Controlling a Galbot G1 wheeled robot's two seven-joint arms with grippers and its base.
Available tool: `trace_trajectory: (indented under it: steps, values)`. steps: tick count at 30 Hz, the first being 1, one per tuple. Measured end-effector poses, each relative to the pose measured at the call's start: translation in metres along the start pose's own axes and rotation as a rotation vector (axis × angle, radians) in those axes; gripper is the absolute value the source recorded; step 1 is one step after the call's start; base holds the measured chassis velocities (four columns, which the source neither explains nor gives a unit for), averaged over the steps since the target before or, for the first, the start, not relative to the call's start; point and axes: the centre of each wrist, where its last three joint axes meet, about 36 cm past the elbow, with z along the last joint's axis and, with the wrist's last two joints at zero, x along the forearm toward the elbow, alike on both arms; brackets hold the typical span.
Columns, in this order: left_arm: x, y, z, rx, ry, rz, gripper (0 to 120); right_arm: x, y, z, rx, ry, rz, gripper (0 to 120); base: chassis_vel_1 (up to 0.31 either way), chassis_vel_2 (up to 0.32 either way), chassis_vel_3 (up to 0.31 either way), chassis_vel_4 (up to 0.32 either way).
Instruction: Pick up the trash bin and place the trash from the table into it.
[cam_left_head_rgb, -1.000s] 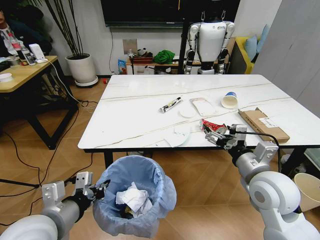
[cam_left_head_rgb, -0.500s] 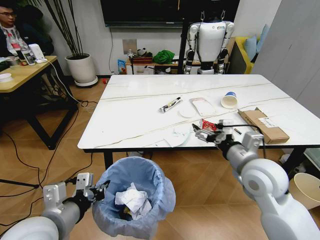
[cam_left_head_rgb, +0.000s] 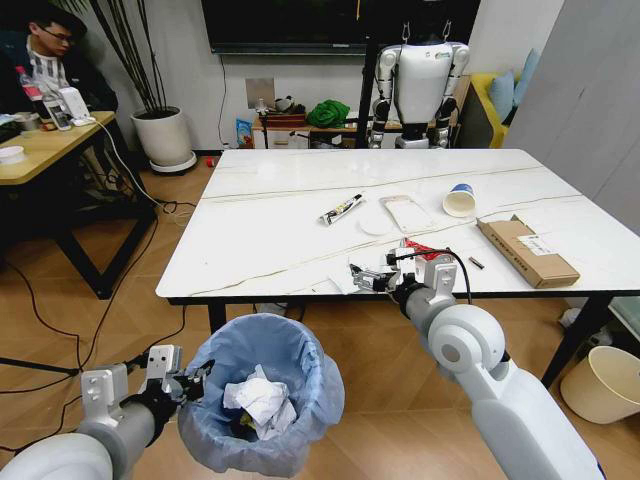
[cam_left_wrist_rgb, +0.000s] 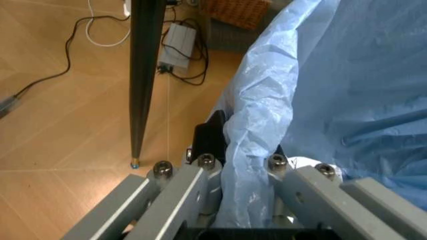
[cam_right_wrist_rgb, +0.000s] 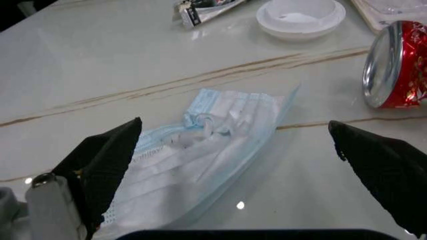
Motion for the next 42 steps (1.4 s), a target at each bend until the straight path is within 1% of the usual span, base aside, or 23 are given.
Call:
trace_trajectory:
  steps: [6,8,9,12,13,14,16,17,18,19,20,25,26,28,29,30,31,32,34,38,42]
  values:
    - [0.0,0.0,-0.002,-0.001,-0.009,0.003,3,-0.004,-0.002,0.003,0.004,0.016,0.002,98,0.0,0.0,0.0,0.0]
    - [0.0,0.0,-0.003,-0.001,-0.011,0.005,3,-0.006,-0.001,0.004,0.005,0.023,-0.001,90,0.0,0.0,0.0,0.0]
    - [0.0,0.0,-0.003,-0.001,-0.011,0.005,3,-0.006,-0.001,0.004,0.005,0.023,-0.001,90,0.0,0.0,0.0,0.0]
    - [0.0,-0.001,-0.003,0.001,-0.012,0.006,3,-0.012,0.002,0.005,0.0,0.038,-0.002,73,0.0,0.0,0.0,0.0]
    - [0.0,0.0,-0.003,0.001,-0.012,0.006,3,-0.013,0.002,0.005,0.0,0.04,0.0,69,0.0,0.0,0.0,0.0]
    - [0.0,0.0,-0.003,0.001,-0.012,0.006,3,-0.013,0.002,0.005,0.0,0.04,0.0,69,0.0,0.0,0.0,0.0]
    - [0.0,0.0,-0.004,0.001,-0.013,0.007,3,-0.013,0.001,0.006,0.0,0.043,0.004,57,0.0,0.0,0.0,0.0]
    - [0.0,0.0,-0.004,0.001,-0.013,0.007,3,-0.013,0.001,0.006,0.0,0.043,0.004,57,0.0,0.0,0.0,0.0]
    - [0.0,0.0,-0.004,0.0,-0.014,0.008,3,-0.014,0.002,0.007,0.0,0.046,0.005,54,0.0,0.0,0.0,0.0]
    - [0.0,0.0,-0.005,0.0,-0.016,0.01,3,-0.014,0.002,0.007,0.0,0.047,0.006,48,0.0,0.0,0.0,0.0]
    - [0.0,0.0,-0.005,0.0,-0.016,0.01,3,-0.014,0.002,0.007,0.0,0.047,0.006,48,0.0,0.0,0.0,0.0]
    - [-0.001,-0.001,-0.005,0.001,-0.018,0.013,3,-0.015,0.002,0.007,0.004,0.046,0.011,24,0.0,0.0,0.0,0.0]
    - [-0.001,-0.001,-0.005,0.001,-0.018,0.013,3,-0.015,0.002,0.007,0.004,0.046,0.011,24,0.0,0.0,0.0,0.0]
    - [-0.001,-0.001,-0.005,0.001,-0.02,0.014,3,-0.015,0.002,0.007,0.007,0.046,0.013,15,0.0,0.0,0.0,0.0]
    - [-0.001,-0.001,-0.005,0.001,-0.02,0.014,3,-0.015,0.002,0.007,0.007,0.046,0.013,15,0.0,0.0,0.0,0.0]
    - [-0.001,-0.001,-0.006,0.001,-0.021,0.015,3,-0.015,0.002,0.007,0.008,0.045,0.014,8,0.0,0.0,0.0,0.0]
    - [-0.001,-0.001,-0.006,0.001,-0.021,0.015,3,-0.015,0.003,0.007,0.009,0.045,0.014,5,0.0,0.0,0.0,0.0]
    - [-0.001,-0.001,-0.006,0.001,-0.021,0.015,3,-0.015,0.003,0.007,0.009,0.045,0.014,5,0.0,0.0,0.0,0.0]
    - [-0.001,-0.001,-0.006,0.0,-0.021,0.015,3,-0.015,0.003,0.007,0.01,0.044,0.014,0,0.0,0.0,0.0,0.0]
    - [-0.001,-0.001,-0.007,-0.003,-0.02,0.016,3,-0.013,0.004,0.005,0.008,0.033,0.004,0,0.0,0.0,0.0,0.0]
    - [-0.001,-0.001,-0.008,-0.004,-0.023,0.014,3,-0.002,0.003,-0.002,0.008,-0.006,-0.027,0,0.0,0.0,0.0,0.0]
